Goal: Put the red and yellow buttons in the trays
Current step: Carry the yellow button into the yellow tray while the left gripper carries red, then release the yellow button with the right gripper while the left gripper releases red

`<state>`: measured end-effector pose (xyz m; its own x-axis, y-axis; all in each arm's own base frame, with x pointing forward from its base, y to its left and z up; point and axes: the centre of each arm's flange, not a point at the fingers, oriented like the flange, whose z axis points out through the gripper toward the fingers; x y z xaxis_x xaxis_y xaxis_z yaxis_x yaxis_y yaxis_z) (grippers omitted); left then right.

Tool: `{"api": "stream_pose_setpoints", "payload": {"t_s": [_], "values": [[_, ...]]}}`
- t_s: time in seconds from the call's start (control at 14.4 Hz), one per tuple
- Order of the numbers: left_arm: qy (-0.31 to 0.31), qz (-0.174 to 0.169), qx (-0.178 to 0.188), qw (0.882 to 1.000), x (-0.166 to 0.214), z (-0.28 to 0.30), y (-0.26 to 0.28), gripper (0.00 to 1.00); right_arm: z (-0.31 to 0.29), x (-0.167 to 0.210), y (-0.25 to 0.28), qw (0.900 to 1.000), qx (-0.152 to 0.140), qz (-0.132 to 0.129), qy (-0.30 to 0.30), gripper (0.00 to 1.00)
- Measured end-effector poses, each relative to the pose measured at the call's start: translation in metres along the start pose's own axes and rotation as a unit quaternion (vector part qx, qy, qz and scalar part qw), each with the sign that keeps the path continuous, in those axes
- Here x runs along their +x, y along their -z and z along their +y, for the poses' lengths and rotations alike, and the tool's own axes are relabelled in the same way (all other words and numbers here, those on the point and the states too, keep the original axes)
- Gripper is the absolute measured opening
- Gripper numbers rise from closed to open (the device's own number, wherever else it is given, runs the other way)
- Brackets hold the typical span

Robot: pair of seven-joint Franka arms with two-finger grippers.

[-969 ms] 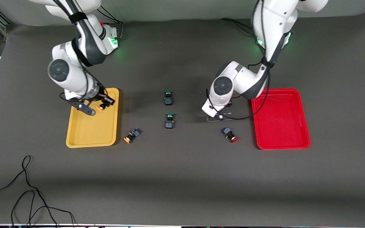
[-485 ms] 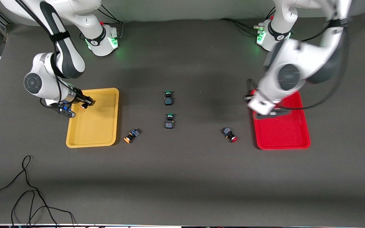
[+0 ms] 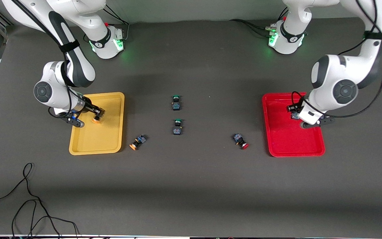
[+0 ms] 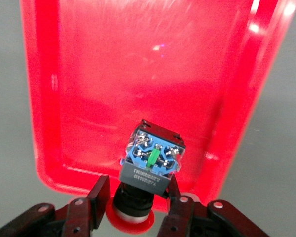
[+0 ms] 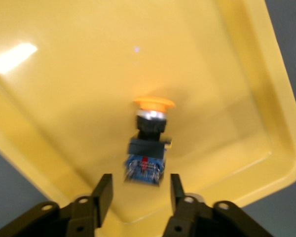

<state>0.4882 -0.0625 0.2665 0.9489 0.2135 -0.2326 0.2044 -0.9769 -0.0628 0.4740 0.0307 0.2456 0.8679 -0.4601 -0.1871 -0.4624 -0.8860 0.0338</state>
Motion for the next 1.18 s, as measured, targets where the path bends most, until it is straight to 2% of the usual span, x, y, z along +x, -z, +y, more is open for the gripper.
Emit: {"api": "stream_pose_setpoints", "payload": {"t_s": [0.07, 0.28, 0.48, 0.55, 0.62, 0.69, 0.83, 0.97, 1.11, 1.18], "values": [[0.0, 0.006, -0.002, 1.0, -0.005, -0.002, -0.019, 0.52, -0.013, 0.001, 0.011, 1.0, 0.007, 0.011, 0.008, 0.72], [-0.003, 0.025, -0.009, 1.0, -0.014, -0.002, -0.061, 0.52, -0.039, 0.005, 0.038, 0.999, 0.025, 0.036, 0.023, 1.0], [-0.004, 0.033, -0.013, 0.999, -0.01, 0.0, -0.077, 0.52, -0.088, 0.003, 0.064, 0.997, 0.057, 0.052, 0.012, 1.0], [-0.004, 0.033, -0.014, 0.999, -0.009, 0.001, -0.078, 0.57, -0.113, 0.003, 0.067, 0.996, 0.066, 0.054, -0.001, 1.0], [-0.006, 0.037, -0.015, 0.999, -0.007, 0.004, -0.073, 0.68, -0.137, 0.004, 0.064, 0.996, 0.071, 0.052, -0.013, 1.0], [-0.006, 0.038, -0.015, 0.999, -0.005, 0.008, -0.06, 0.78, -0.156, 0.008, 0.056, 0.996, 0.076, 0.05, -0.025, 1.0], [-0.004, 0.015, -0.004, 1.0, 0.001, 0.021, -0.007, 0.98, -0.175, 0.021, 0.028, 0.994, 0.082, 0.05, -0.043, 1.0], [-0.001, -0.003, 0.007, 1.0, 0.004, 0.045, 0.079, 1.0, -0.182, 0.029, -0.007, 0.994, 0.084, 0.048, -0.06, 1.0], [0.013, 0.004, 0.011, 1.0, 0.0, 0.08, 0.155, 1.0, -0.19, 0.03, -0.034, 0.992, 0.089, 0.048, -0.074, 1.0], [0.026, 0.013, 0.009, 1.0, -0.003, 0.102, 0.177, 1.0, -0.193, 0.029, -0.044, 0.992, 0.091, 0.048, -0.079, 1.0]]}}
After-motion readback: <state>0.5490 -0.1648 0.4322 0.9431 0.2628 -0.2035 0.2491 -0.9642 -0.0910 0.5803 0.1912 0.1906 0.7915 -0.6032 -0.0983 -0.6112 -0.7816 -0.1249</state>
